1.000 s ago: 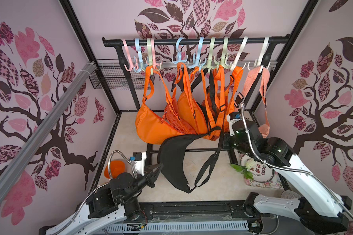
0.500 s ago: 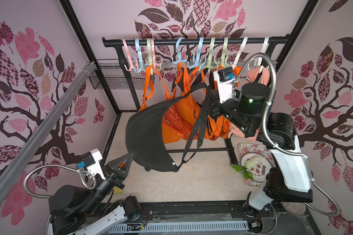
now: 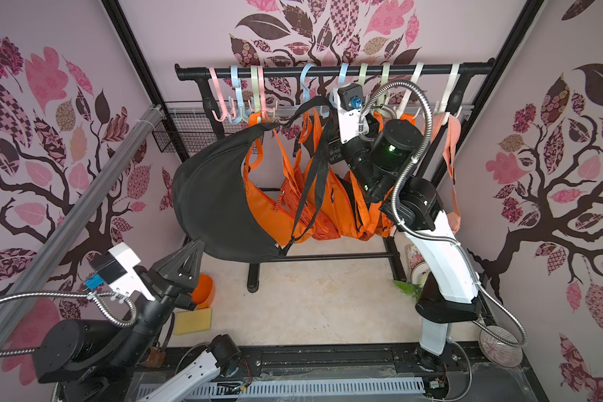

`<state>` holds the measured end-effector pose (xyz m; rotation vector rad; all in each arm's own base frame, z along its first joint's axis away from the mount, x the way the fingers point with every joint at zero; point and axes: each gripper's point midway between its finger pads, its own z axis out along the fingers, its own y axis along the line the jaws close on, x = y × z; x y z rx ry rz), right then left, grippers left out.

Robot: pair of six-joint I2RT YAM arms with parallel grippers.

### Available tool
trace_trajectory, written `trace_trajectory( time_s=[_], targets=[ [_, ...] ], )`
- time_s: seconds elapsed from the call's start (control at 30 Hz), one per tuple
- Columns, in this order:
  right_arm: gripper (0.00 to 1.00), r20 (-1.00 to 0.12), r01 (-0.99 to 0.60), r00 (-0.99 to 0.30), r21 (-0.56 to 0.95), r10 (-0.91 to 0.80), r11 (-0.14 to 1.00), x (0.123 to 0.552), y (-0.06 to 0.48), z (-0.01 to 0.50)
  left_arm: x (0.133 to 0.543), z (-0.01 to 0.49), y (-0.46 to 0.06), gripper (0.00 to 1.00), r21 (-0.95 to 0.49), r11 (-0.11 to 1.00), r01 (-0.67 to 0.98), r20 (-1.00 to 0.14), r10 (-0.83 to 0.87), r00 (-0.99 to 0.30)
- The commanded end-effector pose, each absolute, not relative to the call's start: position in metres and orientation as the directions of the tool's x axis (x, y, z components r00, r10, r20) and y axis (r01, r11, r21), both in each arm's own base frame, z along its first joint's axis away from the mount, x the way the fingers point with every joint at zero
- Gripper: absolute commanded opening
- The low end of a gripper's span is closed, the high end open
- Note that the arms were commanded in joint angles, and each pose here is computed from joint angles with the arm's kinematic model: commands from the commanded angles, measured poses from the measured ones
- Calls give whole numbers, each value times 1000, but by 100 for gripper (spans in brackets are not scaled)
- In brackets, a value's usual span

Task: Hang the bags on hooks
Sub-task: Hang the bag on the hook.

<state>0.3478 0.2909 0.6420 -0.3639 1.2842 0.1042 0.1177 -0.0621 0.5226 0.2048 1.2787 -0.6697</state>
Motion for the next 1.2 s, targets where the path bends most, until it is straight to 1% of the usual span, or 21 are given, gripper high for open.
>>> trace_trajectory(
  time_s=[0.0, 0.17, 0.3, 0.47, 0.73, 0.93, 1.17],
  targets=[
    [0, -951, -270, 306, -135, -48, 953, 365, 278, 651, 121, 537, -66, 0, -168, 812, 559, -934, -312, 172],
    [0, -949, -273, 310, -150, -60, 950, 383, 283, 643, 131, 543, -71, 0, -153, 830, 536, -939, -291, 183],
    [0, -959, -273, 277, -140, -62, 952, 397, 281, 631, 136, 546, -75, 0, -147, 833, 533, -941, -284, 184],
    [0, -967, -234, 250, -111, -51, 966, 412, 262, 626, 150, 539, -98, 0, -126, 822, 555, -960, -243, 141],
    [0, -977, -133, 205, -93, -64, 987, 414, 216, 626, 166, 527, -127, 0, -131, 795, 593, -973, -216, 75],
    [0, -980, -126, 153, -146, -126, 981, 410, 209, 612, 178, 517, -147, 0, -148, 777, 612, -979, -203, 21],
    [0, -978, -125, 65, -204, -197, 971, 422, 211, 583, 188, 495, -155, 0, -172, 783, 598, -982, -182, -44]
  ],
)
